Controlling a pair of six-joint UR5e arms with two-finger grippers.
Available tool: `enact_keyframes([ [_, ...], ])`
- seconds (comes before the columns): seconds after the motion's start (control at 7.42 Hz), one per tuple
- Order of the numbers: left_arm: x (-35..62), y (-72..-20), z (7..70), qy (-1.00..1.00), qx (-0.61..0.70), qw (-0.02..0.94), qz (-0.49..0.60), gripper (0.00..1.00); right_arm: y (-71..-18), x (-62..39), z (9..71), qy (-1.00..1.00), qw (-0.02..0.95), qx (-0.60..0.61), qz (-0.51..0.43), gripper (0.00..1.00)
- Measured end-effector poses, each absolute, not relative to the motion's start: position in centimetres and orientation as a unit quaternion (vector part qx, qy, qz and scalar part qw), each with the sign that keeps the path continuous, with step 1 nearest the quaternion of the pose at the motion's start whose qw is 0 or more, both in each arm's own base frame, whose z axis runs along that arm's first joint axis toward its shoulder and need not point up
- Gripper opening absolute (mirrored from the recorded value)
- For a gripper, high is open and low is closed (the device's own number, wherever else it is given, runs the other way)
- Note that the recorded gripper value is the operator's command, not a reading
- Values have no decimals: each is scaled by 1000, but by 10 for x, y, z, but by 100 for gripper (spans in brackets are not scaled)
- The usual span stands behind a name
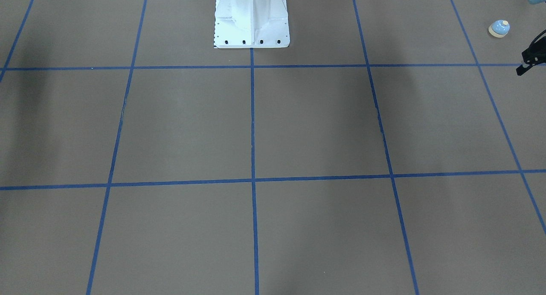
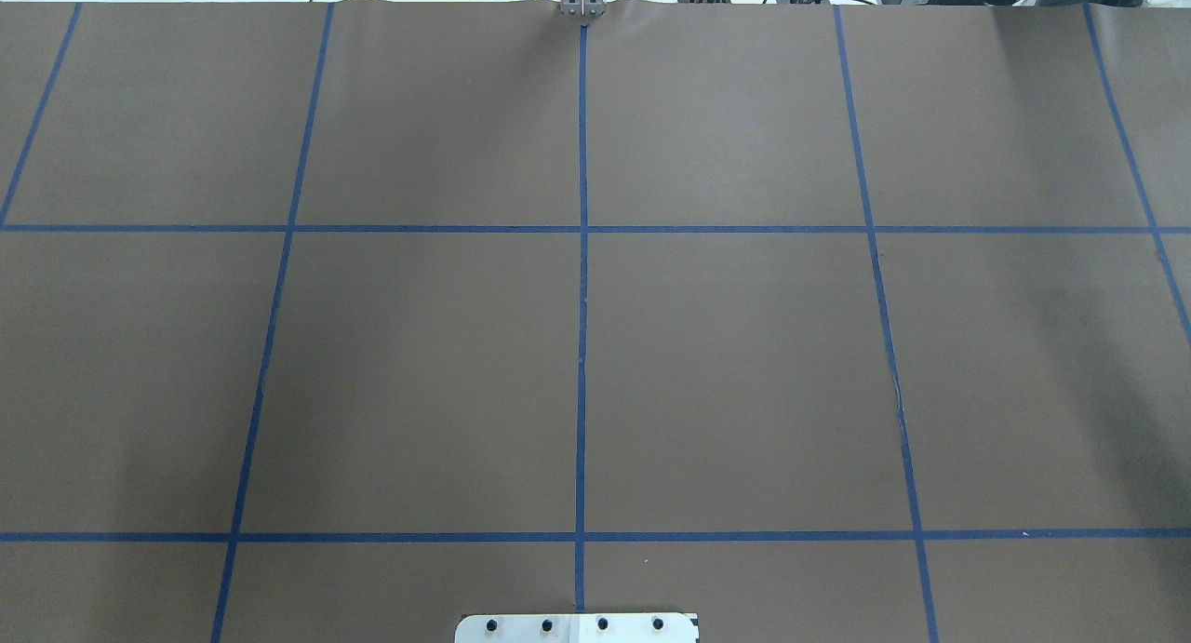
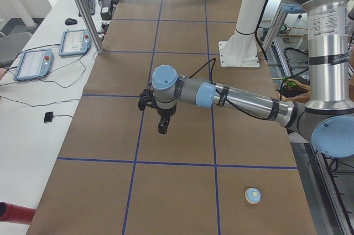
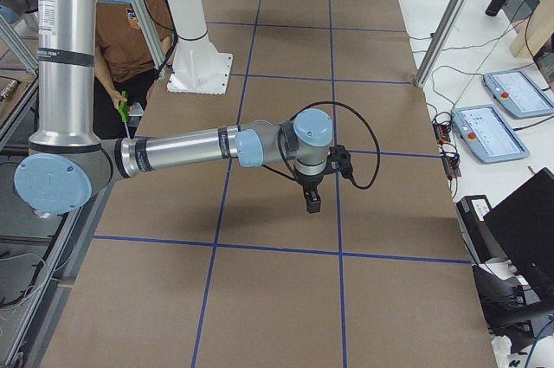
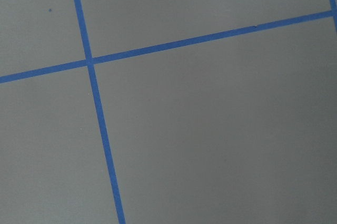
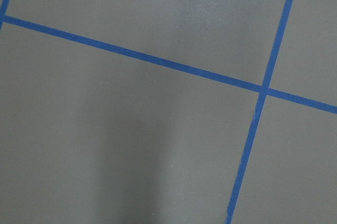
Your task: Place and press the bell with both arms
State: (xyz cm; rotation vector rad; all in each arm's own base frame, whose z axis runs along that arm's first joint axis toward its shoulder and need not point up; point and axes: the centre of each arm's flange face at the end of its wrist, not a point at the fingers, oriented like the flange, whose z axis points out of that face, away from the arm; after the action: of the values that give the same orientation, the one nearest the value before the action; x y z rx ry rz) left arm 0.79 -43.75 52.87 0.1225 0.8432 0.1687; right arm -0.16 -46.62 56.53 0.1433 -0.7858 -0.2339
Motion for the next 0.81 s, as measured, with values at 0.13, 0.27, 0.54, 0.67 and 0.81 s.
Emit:
enact_keyframes([
  [0.13, 10, -437, 525, 410, 60, 907, 78, 100, -466, -2, 565, -382, 915, 70, -114, 100],
  [0.27, 12, -437, 522, 411, 62, 906, 77, 100, -466, -2, 565, -381, 915, 70, -114, 100],
  [0.54, 16, -435, 521, 412, 60, 906, 75, 100, -466, -2, 563, -381, 914, 72, -115, 100],
  [0.67, 17, -435, 522, 412, 57, 906, 70, 99, -466, -2, 563, -381, 914, 73, -115, 100],
  [0.81, 17, -435, 523, 413, 55, 907, 66, 99, -466, -2, 563, -381, 915, 72, -115, 100],
])
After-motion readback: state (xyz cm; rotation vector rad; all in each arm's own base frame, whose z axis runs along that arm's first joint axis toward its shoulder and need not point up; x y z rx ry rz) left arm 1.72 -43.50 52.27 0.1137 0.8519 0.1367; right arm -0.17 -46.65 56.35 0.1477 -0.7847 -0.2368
